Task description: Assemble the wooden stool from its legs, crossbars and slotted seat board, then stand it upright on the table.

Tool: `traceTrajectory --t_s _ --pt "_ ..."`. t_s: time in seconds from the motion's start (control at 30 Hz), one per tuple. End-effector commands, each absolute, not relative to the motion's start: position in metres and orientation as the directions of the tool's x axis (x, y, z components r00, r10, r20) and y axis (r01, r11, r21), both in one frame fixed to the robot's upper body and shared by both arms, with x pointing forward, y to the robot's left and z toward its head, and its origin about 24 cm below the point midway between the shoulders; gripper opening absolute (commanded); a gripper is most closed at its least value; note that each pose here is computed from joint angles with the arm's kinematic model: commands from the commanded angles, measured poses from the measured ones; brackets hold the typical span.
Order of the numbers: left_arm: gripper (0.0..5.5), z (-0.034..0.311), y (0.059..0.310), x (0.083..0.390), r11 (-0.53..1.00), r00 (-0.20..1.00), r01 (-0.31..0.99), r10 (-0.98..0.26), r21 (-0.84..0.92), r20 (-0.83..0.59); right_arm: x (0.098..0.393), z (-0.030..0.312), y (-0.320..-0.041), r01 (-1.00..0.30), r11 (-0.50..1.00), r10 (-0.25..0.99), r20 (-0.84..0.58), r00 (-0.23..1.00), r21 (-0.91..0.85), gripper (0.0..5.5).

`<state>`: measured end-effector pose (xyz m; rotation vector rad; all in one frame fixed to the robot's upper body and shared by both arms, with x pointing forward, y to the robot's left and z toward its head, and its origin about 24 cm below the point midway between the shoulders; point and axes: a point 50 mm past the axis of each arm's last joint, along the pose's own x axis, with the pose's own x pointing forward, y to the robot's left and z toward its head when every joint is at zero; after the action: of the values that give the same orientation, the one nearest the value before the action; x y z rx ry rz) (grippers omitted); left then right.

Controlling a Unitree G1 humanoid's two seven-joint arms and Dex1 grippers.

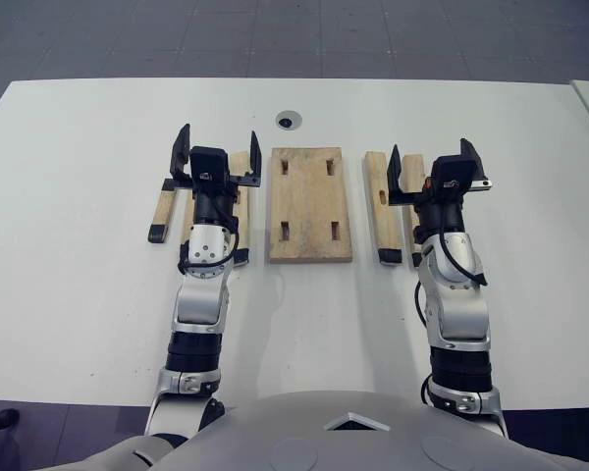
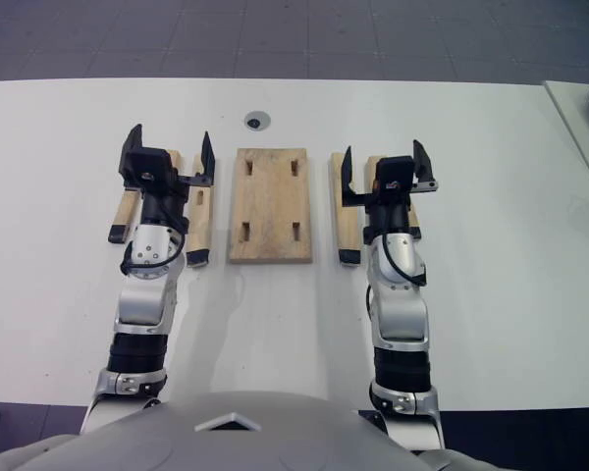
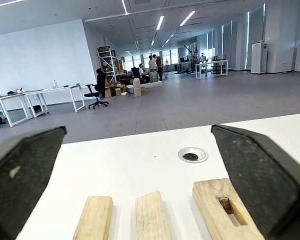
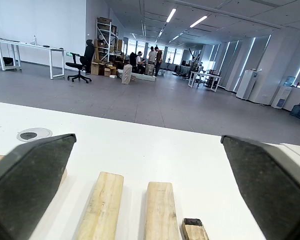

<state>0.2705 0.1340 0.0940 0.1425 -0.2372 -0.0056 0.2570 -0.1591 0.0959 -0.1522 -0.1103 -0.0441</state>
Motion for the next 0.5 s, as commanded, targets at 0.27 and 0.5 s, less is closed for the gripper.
traceTrajectory --t_s 0.27,0.5 --pt "5.38 0.0911 0.1345 0.2692 0.988 0.975 -0.014 -0.02 0.151 0.22 0.2564 0.0905 -0.1682 0.074 0.987 -0.065 0.068 0.996 -0.146 5.39" --pt "5.38 0.0913 0.1343 0.2684 0.988 0.975 -0.011 -0.023 0.152 0.221 0.2558 0.0916 -0.1681 0.078 0.985 -0.066 0.077 0.995 -0.155 5.39"
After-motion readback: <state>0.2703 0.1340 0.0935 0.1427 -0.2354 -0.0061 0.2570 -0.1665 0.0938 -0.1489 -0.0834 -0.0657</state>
